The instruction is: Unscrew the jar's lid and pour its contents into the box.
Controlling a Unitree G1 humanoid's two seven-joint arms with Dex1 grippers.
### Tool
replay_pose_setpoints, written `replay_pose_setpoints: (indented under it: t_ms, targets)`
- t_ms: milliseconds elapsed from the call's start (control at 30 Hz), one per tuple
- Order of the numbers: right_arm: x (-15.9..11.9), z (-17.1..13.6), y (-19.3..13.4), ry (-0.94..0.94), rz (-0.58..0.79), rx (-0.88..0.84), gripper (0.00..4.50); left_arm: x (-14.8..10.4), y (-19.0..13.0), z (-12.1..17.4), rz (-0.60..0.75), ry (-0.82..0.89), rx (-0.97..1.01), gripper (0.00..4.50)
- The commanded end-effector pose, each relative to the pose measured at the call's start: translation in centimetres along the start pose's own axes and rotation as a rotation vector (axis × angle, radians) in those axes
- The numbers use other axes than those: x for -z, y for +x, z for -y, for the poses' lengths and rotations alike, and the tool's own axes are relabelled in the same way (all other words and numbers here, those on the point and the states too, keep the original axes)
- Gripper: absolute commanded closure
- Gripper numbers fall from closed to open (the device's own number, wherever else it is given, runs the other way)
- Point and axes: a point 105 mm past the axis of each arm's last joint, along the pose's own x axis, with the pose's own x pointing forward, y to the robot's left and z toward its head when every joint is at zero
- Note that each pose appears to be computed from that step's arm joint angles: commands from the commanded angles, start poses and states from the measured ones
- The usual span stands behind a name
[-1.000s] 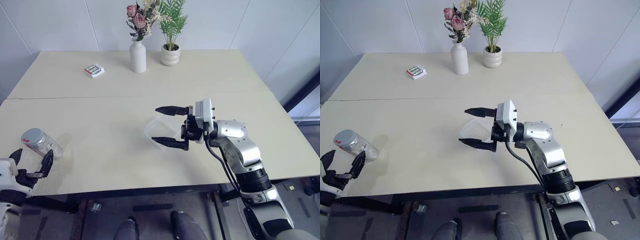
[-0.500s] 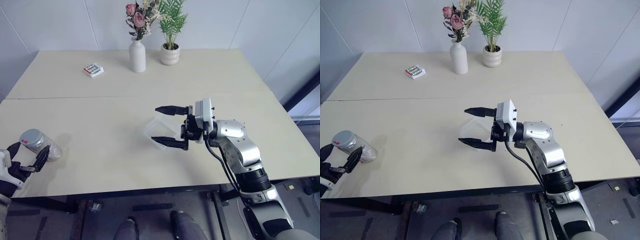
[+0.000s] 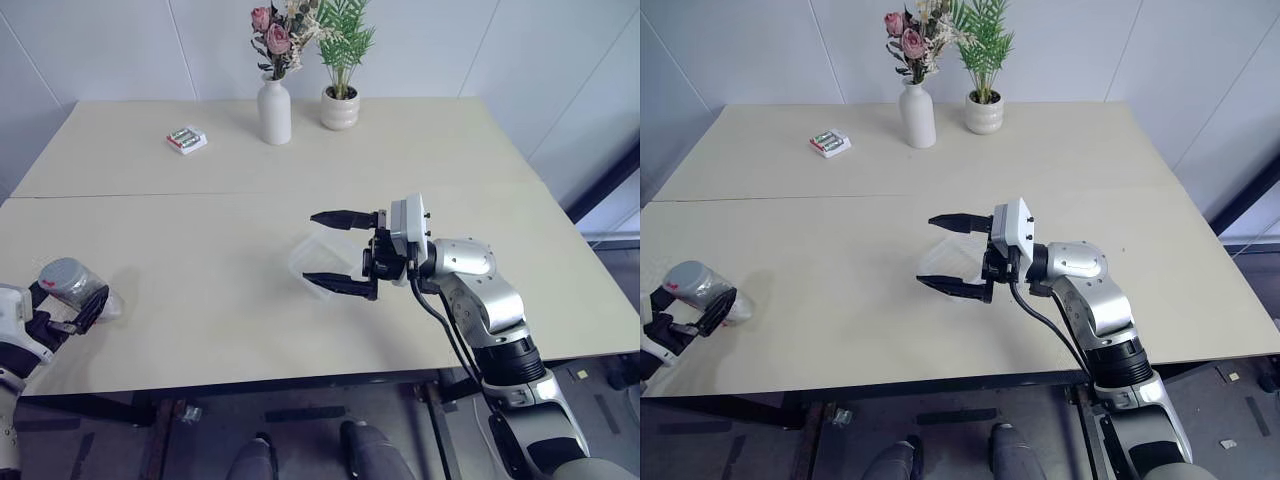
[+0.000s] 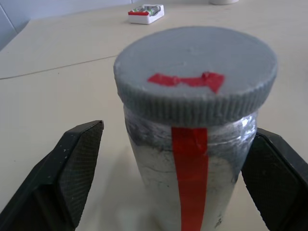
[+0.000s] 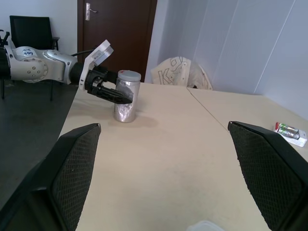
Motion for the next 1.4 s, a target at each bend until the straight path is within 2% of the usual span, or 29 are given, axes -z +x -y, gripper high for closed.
replay_pose_setpoints:
  t_ms: [33,200,400,567,767,1067,1200,1400]
  targets:
    - [-1.4,0.0,-0.3,-0.044,0.028,0.01,0.0,-1.2,0.0,-0.3,0.033,0.044,0.005,0.96]
    - [-1.5,-0.2,-0.2,-0.033,0.035,0.001,0.0,-1.0,-0.1,-0.3,0.025,0.04,0.01,2.46]
    - [-1.5,-2.3,-0.2,-0.021,0.01,-0.173,0.0,-0.6,-0.3,-0.4,0.008,0.042,0.012,2.45]
    - [-1.7,-2.4,-0.3,-0.027,-0.001,-0.215,0.0,-1.6,0.9,0.8,0.042,0.035,0.055,2.45]
    - [-1.6,-1.7,-0.8,-0.029,-0.02,-0.159,0.0,-4.2,3.0,5.2,0.105,0.033,0.248,2.45]
    - [-1.9,-1.3,-2.7,0.003,-0.058,-0.027,0.0,-8.2,5.0,13.1,0.148,0.071,0.646,2.45]
    - [-3.5,-0.7,-1.8,0.05,-0.025,0.057,0.0,-9.3,5.7,15.6,0.153,0.089,0.791,2.45]
    - [-4.1,-0.8,0.2,0.083,-0.055,0.099,0.0,-9.6,6.3,18.1,0.141,0.119,0.956,2.45]
